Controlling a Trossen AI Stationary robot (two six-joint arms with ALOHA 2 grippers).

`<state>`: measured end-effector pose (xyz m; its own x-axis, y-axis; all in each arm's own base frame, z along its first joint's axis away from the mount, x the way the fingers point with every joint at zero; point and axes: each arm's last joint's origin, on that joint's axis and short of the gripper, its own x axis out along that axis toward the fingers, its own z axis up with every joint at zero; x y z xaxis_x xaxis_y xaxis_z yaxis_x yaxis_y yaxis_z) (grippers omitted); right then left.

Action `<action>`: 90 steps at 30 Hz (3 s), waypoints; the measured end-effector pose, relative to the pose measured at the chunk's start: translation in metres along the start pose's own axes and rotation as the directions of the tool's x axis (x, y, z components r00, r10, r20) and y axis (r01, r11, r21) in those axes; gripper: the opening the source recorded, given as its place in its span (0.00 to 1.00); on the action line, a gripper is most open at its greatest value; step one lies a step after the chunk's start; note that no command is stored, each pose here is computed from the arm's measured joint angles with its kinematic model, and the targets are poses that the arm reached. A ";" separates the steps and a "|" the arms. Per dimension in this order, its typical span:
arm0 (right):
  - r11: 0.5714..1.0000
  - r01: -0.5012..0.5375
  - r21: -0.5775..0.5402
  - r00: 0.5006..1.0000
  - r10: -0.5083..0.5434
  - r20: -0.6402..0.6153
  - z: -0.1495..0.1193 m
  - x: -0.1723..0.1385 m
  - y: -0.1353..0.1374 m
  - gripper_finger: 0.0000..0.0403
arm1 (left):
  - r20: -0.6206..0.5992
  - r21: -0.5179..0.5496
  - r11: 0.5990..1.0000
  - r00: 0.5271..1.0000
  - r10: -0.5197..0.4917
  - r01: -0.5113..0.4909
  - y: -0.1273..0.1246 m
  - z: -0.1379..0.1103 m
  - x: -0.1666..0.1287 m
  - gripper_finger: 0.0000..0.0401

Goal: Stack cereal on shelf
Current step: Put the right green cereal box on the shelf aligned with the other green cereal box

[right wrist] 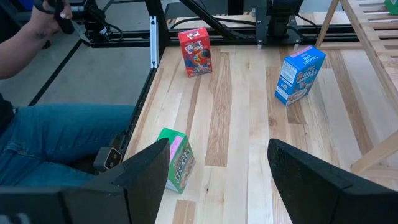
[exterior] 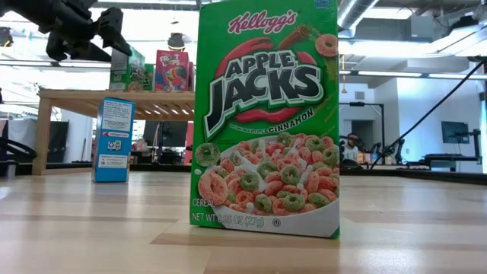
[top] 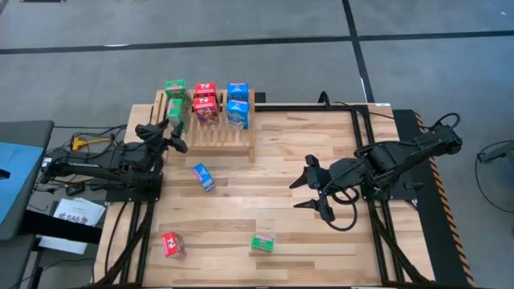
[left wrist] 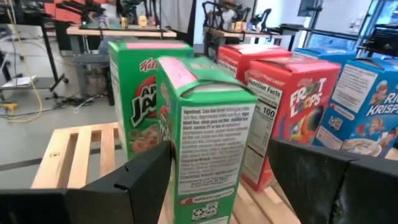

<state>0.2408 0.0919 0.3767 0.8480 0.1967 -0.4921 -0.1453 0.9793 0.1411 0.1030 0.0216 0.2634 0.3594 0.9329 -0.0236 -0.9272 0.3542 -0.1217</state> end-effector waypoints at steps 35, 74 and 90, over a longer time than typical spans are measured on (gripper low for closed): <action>1.000 -0.001 0.016 1.000 0.001 0.000 0.000 0.000 0.000 0.74 | 0.007 0.051 0.976 0.978 0.210 -0.210 0.013 -0.018 -0.001 0.63; 1.000 0.000 0.016 1.000 0.000 -0.002 0.000 0.000 0.000 0.74 | -0.067 0.017 1.000 0.997 0.026 -0.025 0.019 -0.012 0.000 0.63; 1.000 0.000 0.015 1.000 0.000 -0.001 0.000 0.000 0.000 0.74 | -0.004 0.102 0.968 0.973 0.230 -0.228 0.012 -0.019 0.005 0.63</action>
<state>0.2407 0.0920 0.3765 0.8473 0.1967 -0.4933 -0.1376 0.9785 0.1539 0.0959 0.0294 0.2432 0.1369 0.9891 -0.0551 -0.9906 0.1365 -0.0109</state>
